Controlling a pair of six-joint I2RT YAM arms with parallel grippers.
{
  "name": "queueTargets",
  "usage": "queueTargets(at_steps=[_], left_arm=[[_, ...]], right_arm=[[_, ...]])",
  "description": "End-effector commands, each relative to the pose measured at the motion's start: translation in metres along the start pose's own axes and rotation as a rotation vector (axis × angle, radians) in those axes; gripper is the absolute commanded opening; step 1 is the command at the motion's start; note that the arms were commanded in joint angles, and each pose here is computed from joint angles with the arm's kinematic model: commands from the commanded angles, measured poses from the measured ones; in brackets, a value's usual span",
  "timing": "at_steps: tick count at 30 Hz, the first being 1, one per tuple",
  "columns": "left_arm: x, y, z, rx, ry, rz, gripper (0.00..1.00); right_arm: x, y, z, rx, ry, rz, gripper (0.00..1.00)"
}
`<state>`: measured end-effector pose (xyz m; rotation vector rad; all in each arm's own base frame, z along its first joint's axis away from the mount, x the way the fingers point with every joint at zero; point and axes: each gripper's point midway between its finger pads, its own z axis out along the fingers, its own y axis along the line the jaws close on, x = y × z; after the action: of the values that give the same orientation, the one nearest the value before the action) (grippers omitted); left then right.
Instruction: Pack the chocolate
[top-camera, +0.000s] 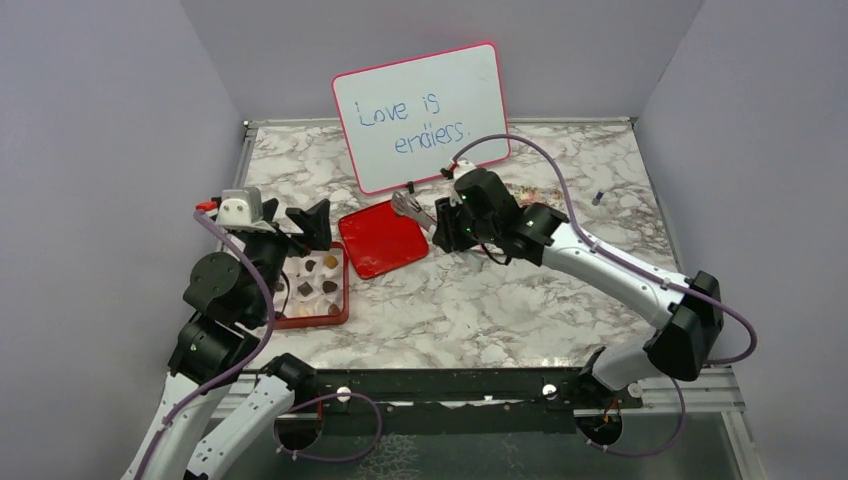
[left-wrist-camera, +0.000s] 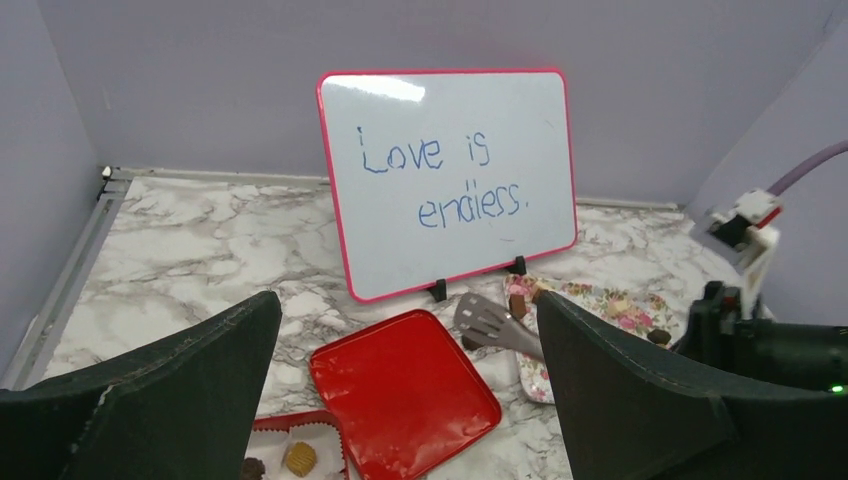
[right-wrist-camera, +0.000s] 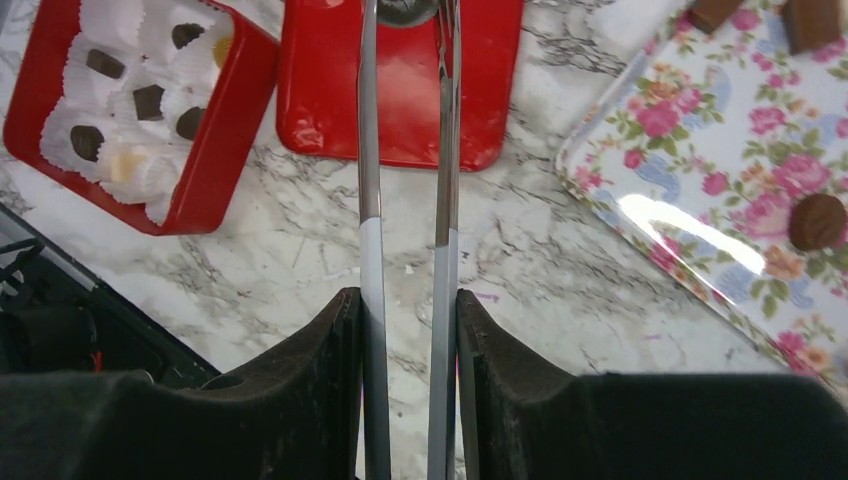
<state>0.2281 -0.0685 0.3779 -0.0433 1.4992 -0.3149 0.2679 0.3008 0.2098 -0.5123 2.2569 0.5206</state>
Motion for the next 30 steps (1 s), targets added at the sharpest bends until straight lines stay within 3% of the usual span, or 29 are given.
queueTargets(at_steps=[1,8,16,30], left_arm=[[-0.031,0.002,-0.015,-0.007,-0.071,-0.046,0.99],[-0.043,0.0,-0.029,0.008,-0.119,-0.172,0.99],[-0.043,-0.002,-0.036,0.027,-0.111,-0.222,0.99],[-0.049,0.013,-0.053,-0.015,-0.167,-0.241,0.99]], right_arm=[[-0.019,0.055,0.021,-0.159,-0.042,-0.044,0.34],[-0.014,0.127,0.046,-0.25,-0.038,-0.138,0.34],[-0.009,0.196,0.077,-0.353,-0.056,-0.253,0.35],[0.011,0.246,0.131,-0.32,-0.031,-0.373,0.36]])
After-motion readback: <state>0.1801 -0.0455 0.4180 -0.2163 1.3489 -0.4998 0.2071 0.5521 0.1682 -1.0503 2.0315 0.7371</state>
